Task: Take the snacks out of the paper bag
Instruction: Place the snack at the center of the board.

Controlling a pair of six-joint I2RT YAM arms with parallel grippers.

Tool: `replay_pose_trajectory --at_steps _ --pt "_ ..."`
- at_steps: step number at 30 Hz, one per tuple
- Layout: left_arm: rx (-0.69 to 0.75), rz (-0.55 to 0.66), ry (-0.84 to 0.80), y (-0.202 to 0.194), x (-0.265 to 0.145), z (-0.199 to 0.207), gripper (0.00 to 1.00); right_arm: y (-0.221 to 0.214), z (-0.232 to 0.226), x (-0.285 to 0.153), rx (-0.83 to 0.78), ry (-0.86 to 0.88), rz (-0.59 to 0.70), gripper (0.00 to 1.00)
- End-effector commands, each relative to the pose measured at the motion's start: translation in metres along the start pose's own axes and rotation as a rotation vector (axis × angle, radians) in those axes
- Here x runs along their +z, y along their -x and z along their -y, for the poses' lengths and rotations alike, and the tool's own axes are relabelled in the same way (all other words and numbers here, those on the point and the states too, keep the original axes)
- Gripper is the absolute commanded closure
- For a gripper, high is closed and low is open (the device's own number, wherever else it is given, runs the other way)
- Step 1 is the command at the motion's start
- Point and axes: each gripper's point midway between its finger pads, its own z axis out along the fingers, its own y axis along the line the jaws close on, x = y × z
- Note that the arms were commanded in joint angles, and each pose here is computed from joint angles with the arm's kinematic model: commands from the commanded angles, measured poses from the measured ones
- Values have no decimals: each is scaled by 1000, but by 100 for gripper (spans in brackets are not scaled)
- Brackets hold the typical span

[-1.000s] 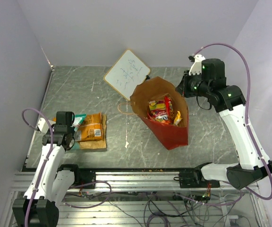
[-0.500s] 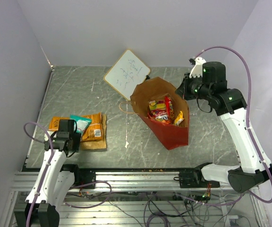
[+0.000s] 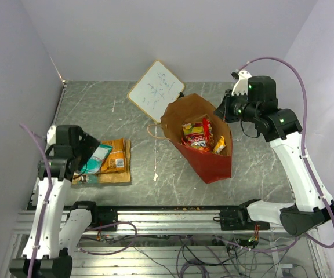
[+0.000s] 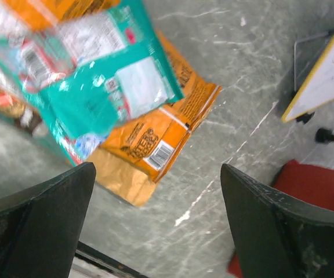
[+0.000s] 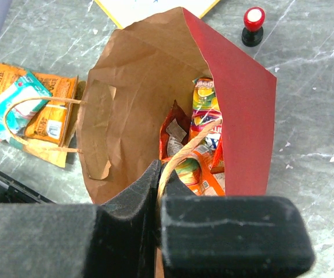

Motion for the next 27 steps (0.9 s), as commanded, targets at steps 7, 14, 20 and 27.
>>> replay_pose_trajectory --at_steps 7,14,20,27 --pt "777 -127 107 38 60 37 7 4 -9 -3 -23 22 13 100" --pt "860 -212 116 43 102 34 4 3 -21 6 -38 60 -12 100" --pt "703 -301 75 40 128 2 5 -2 -20 6 -62 39 -21 100" --pt "557 -335 198 46 133 -30 1 -5 -18 8 -70 29 -25 100"
